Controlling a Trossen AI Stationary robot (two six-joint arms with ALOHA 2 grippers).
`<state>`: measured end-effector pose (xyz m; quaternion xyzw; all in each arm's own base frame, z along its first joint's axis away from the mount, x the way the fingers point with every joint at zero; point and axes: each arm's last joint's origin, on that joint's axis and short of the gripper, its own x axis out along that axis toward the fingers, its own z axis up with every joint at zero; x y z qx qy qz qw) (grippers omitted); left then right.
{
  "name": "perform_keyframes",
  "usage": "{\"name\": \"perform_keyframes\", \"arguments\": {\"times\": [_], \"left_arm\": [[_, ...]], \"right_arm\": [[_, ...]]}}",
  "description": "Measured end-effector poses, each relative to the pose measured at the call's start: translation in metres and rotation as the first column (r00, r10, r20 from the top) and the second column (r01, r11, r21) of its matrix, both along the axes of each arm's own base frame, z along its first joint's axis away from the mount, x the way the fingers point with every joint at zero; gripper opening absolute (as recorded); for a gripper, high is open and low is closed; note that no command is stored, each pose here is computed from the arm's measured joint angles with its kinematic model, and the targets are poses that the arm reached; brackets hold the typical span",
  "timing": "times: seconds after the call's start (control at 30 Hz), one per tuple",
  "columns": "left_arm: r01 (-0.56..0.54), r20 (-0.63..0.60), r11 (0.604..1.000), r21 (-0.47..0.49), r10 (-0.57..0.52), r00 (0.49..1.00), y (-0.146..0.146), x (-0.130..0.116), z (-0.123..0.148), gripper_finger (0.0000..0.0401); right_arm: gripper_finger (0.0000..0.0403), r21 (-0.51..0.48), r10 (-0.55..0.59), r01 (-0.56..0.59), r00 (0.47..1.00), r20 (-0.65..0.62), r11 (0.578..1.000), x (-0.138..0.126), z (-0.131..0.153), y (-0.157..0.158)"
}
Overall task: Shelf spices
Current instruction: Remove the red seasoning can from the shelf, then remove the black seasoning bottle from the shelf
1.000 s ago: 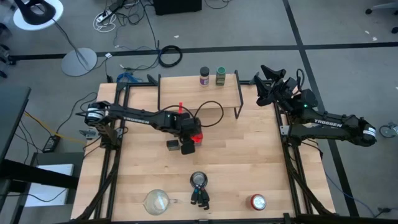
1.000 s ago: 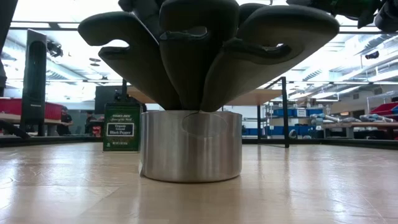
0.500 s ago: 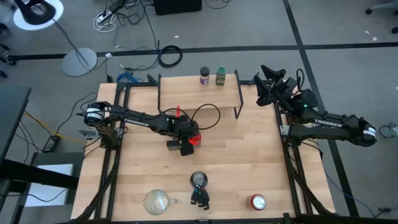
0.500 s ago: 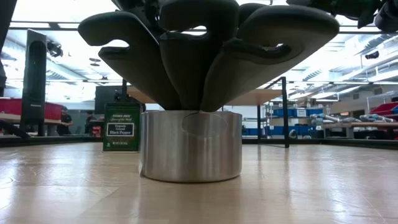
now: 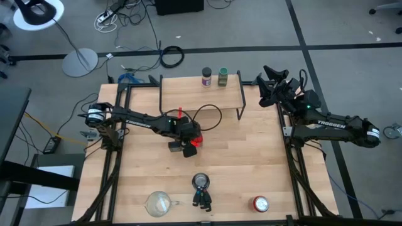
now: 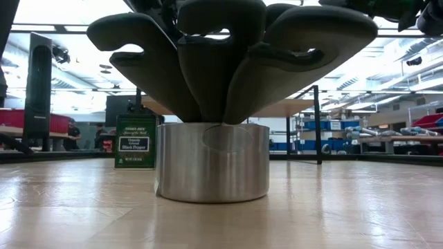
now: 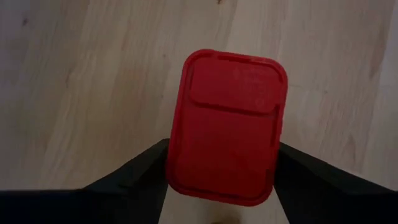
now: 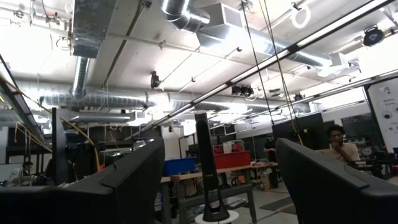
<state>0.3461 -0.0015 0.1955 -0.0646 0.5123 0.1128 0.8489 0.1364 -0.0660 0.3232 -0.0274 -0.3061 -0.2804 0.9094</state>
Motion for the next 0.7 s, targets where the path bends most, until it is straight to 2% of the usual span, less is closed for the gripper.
{"name": "perform_keyframes", "arguments": {"times": [0.17, 0.47, 0.57, 0.7], "left_arm": [[-0.005, 0.024, 1.000, -0.006, 0.005, 1.000, -0.001, 0.002, 0.007, 0.0264], [0.024, 0.161, 1.000, -0.001, -0.023, 0.987, -0.004, 0.005, 0.058, 0.0265], [0.029, 0.211, 0.999, 0.032, -0.035, 0.977, -0.004, 0.002, 0.080, 0.0265], [-0.009, 0.265, 0.987, 0.159, -0.034, 0.964, 0.002, -0.004, 0.109, 0.0265]], "right_arm": [[0.0309, 0.000, 0.000, 0.000, 1.000, 0.000, 1.000, 0.000, 0.000, 0.000], [0.0309, 0.002, -0.001, 0.001, 1.000, -0.006, 1.000, 0.000, 0.000, 0.000], [0.0309, -0.006, -0.008, 0.008, 1.000, -0.012, 1.000, 0.000, 0.000, 0.000], [0.0309, -0.009, -0.010, 0.010, 1.000, -0.014, 1.000, 0.000, -0.001, 0.000]]}}
